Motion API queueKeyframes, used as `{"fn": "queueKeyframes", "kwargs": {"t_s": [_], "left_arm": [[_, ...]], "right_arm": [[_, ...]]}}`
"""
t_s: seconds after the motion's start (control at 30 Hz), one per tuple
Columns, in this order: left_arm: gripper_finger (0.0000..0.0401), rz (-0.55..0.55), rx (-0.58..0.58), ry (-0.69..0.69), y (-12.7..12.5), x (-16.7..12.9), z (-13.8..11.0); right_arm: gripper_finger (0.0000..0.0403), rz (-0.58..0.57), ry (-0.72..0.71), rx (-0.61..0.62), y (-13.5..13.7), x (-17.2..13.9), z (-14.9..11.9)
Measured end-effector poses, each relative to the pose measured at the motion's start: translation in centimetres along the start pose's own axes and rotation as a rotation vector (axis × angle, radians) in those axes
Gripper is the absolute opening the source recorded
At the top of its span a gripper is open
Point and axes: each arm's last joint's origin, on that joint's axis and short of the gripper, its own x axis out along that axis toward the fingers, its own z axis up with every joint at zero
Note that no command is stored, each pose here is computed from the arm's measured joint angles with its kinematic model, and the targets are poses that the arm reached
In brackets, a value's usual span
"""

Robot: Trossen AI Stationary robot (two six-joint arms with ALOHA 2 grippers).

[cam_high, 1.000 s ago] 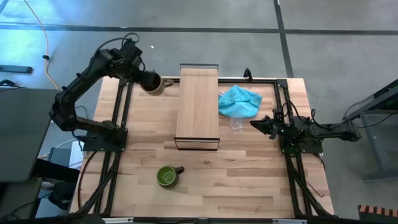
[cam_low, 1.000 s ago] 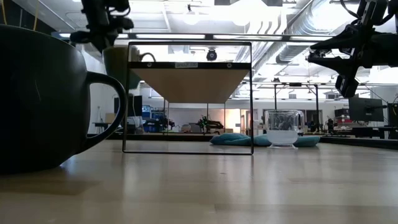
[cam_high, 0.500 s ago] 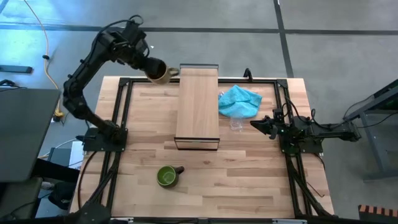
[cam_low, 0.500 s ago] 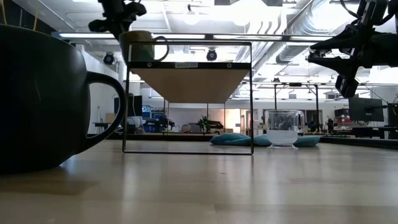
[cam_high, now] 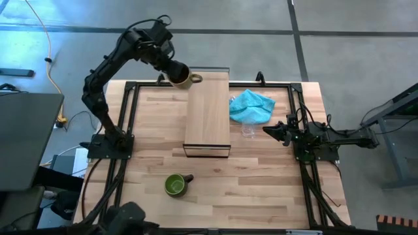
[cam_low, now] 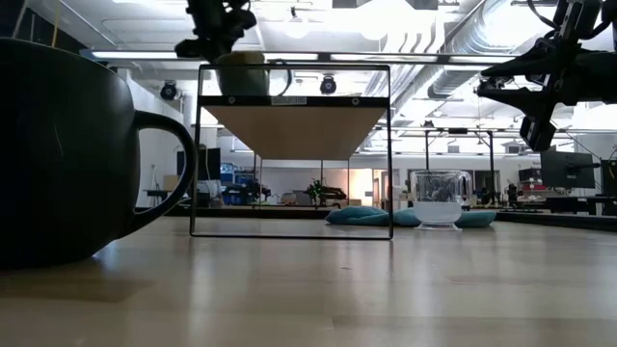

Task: Stack small to large cups/mugs on shelf
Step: Put the brown and green mug on the shelf

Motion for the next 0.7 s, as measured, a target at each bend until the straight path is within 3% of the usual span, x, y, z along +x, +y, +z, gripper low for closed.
{"fn": "queueKeyframes", "kwargs": {"t_s": [0.7], "left_arm": [[0.0013,-0.071,-0.095,-0.036,-1.6,3.6,2.4]], "right_arm": [[0.0106,0.0,0.0,-0.004,0.0,0.0,0.0]]}}
